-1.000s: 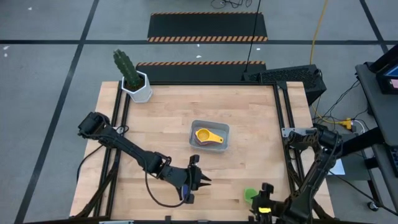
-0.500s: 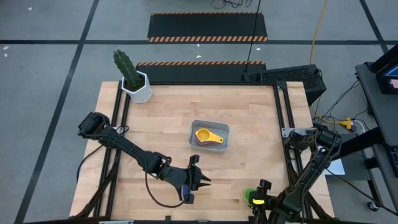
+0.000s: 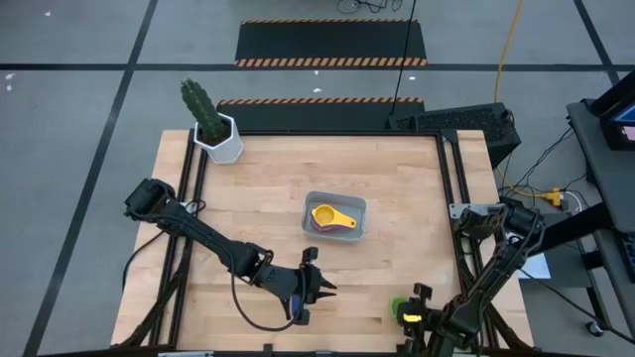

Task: Nest measuring cups in basket
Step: Stack the green measuring cup into the yellow measuring cup

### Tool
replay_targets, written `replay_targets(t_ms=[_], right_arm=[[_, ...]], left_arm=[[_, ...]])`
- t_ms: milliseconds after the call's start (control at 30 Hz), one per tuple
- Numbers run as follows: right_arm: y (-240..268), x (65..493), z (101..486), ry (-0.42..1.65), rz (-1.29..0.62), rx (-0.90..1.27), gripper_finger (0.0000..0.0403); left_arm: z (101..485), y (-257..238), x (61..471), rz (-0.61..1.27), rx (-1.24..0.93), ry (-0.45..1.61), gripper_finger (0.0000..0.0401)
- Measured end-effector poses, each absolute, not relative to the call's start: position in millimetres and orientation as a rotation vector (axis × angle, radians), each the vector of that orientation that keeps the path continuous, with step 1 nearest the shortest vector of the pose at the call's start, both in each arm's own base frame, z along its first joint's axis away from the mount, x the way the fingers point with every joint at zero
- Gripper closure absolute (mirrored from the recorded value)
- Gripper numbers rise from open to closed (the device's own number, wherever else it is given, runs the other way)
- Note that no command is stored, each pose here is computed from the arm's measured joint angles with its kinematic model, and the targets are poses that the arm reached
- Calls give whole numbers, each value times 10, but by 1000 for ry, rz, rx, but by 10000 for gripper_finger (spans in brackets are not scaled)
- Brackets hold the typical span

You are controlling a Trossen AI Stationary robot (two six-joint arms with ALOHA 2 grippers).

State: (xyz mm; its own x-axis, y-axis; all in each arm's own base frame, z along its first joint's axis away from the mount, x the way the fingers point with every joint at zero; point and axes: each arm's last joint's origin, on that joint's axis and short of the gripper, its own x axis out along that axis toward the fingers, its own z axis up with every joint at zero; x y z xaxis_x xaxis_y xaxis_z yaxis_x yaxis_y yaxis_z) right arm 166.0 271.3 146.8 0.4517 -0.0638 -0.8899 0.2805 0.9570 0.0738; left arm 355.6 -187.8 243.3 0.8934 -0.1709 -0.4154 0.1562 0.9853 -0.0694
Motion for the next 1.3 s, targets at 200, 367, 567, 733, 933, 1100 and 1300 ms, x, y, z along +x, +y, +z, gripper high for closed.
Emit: replay_targets(t_ms=[200, 367, 567, 733, 933, 1100, 1300], right_arm=[[2681, 1635, 1424, 1119, -215, 212, 343], [2683, 1631, 1460, 1131, -171, 186, 394], [2650, 1639, 1617, 1114, -106, 182, 392], [2586, 1656, 1802, 1057, -28, 103, 399], [2446, 1731, 2037, 932, 9, -16, 401], [2289, 1816, 2229, 858, 25, -101, 402], [2034, 1990, 2388, 826, 16, -179, 402]], left_arm=[[2433, -1878, 3556, -170, -35, 434, 332], [2433, -1879, 3556, -170, -35, 434, 332], [2435, -1879, 3558, -170, -37, 431, 332], [2436, -1883, 3558, -171, -38, 430, 332], [2404, -1903, 3566, -173, -38, 432, 332], [2406, -1883, 3578, -179, 9, 425, 332], [2404, -1776, 3593, -180, 143, 451, 332]])
